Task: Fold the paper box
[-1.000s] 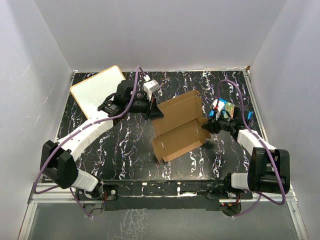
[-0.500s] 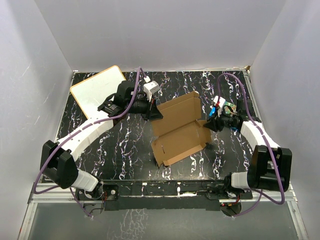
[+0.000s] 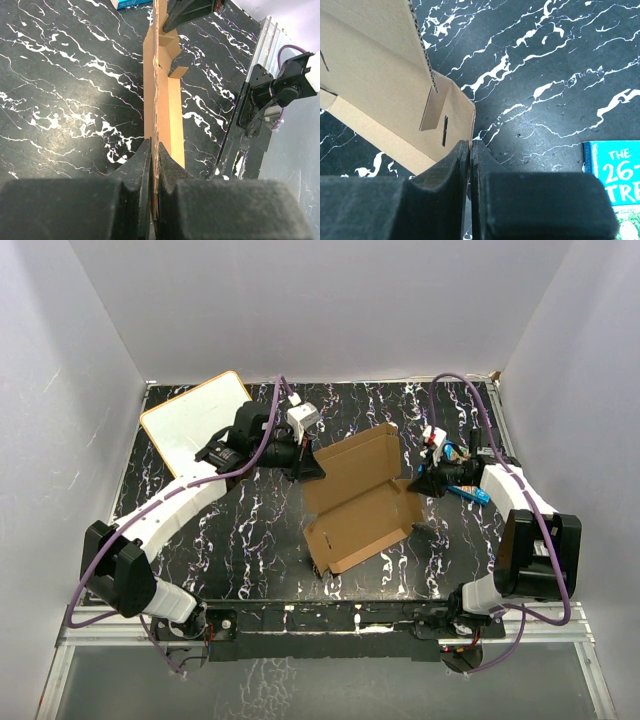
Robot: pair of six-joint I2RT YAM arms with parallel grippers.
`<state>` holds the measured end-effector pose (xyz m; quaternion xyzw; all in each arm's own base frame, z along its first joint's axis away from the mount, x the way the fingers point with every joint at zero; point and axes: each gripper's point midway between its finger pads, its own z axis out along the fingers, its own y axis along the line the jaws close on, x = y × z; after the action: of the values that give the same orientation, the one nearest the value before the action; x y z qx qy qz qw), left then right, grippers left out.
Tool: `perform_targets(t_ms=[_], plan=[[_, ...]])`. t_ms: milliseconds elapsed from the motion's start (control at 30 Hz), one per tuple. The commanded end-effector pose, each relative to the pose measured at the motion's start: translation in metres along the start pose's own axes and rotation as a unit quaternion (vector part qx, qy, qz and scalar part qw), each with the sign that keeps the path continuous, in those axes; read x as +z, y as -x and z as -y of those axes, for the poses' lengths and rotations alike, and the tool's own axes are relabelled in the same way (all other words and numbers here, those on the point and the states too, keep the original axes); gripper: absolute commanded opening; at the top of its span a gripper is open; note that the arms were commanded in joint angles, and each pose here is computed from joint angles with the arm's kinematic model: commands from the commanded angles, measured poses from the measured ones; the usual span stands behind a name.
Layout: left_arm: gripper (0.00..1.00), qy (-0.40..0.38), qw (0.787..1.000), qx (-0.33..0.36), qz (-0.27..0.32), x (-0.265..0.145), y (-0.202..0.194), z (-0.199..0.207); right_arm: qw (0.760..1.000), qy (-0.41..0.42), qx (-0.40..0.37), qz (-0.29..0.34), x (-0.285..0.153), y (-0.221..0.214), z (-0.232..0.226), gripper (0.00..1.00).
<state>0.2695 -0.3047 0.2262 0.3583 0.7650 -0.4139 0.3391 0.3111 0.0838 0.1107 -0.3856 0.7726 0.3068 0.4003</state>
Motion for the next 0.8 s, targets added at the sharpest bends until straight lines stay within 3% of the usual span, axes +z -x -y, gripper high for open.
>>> perform_targets(t_ms=[0,300,533,767], plan=[[0.00,-0.011,0.999,0.022,0.022,-0.009,0.023,0.012,0.999,0.005,-0.029,0.019,0.000,0.024,0.006,0.08],[0.00,-0.028,0.997,0.039,0.061,-0.024,0.061,0.030,0.978,-0.086,-0.108,0.155,-0.015,0.101,0.027,0.08],[0.00,-0.046,0.998,0.018,0.047,-0.012,0.050,0.026,0.964,-0.129,-0.099,0.210,0.001,0.089,0.045,0.08],[0.00,-0.059,0.998,-0.012,0.026,-0.001,0.033,0.022,0.955,-0.126,-0.120,0.242,0.005,0.072,0.028,0.08]])
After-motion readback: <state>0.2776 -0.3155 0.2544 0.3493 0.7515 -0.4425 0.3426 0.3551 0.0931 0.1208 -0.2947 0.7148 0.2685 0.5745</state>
